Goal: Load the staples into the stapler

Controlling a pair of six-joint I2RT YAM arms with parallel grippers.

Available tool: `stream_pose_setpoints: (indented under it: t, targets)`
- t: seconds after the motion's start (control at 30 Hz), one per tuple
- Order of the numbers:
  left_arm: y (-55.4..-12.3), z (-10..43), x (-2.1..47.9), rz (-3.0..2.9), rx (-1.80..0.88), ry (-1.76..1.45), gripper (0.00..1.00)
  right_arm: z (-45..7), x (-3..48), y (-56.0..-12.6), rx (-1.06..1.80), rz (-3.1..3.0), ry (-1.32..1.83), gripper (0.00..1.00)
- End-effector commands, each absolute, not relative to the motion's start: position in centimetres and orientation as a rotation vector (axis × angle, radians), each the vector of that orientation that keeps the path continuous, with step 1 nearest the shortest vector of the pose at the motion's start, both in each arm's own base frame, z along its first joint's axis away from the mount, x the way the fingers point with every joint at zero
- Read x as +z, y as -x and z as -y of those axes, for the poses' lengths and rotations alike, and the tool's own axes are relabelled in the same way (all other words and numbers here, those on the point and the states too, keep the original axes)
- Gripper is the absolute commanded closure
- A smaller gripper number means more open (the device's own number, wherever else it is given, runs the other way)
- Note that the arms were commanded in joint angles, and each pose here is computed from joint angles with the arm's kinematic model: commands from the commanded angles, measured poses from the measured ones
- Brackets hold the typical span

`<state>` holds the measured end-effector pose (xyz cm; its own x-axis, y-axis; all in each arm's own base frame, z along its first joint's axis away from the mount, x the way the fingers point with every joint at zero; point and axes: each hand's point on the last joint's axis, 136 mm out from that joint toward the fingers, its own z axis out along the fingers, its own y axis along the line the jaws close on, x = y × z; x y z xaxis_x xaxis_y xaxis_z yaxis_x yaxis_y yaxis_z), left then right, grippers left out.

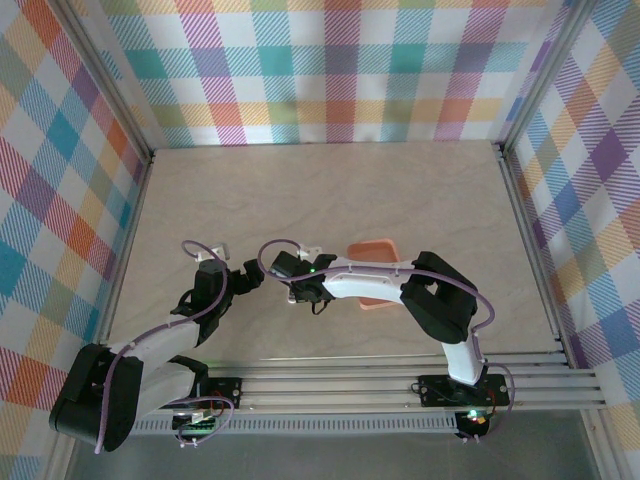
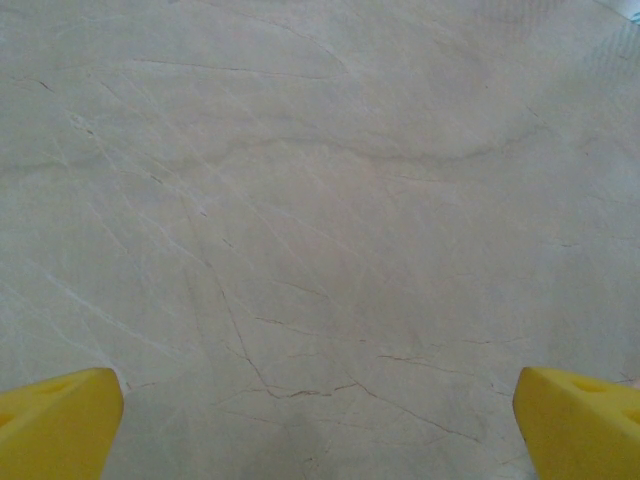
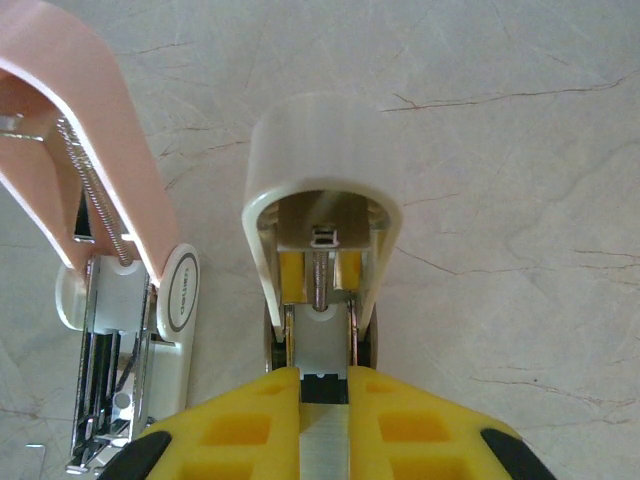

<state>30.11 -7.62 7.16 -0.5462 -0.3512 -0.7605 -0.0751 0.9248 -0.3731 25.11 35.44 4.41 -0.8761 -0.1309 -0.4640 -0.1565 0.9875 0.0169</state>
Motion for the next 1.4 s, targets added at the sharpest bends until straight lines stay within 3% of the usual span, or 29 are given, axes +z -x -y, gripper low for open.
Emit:
stream_pose_setpoints:
  t: [0.0,1.37]
  targets:
    - [-30.2,7.6,7.7,-2.113,-0.364,0.298,0.0,-34.9,3.7,-24.8,0.031,-2.688,0.199,0.84]
    - [-30.4,7.7,7.4,-2.133,-0.357,0.297,0.0,-35.8,4.3,-24.3,0.173,-2.505,0.38,0.85]
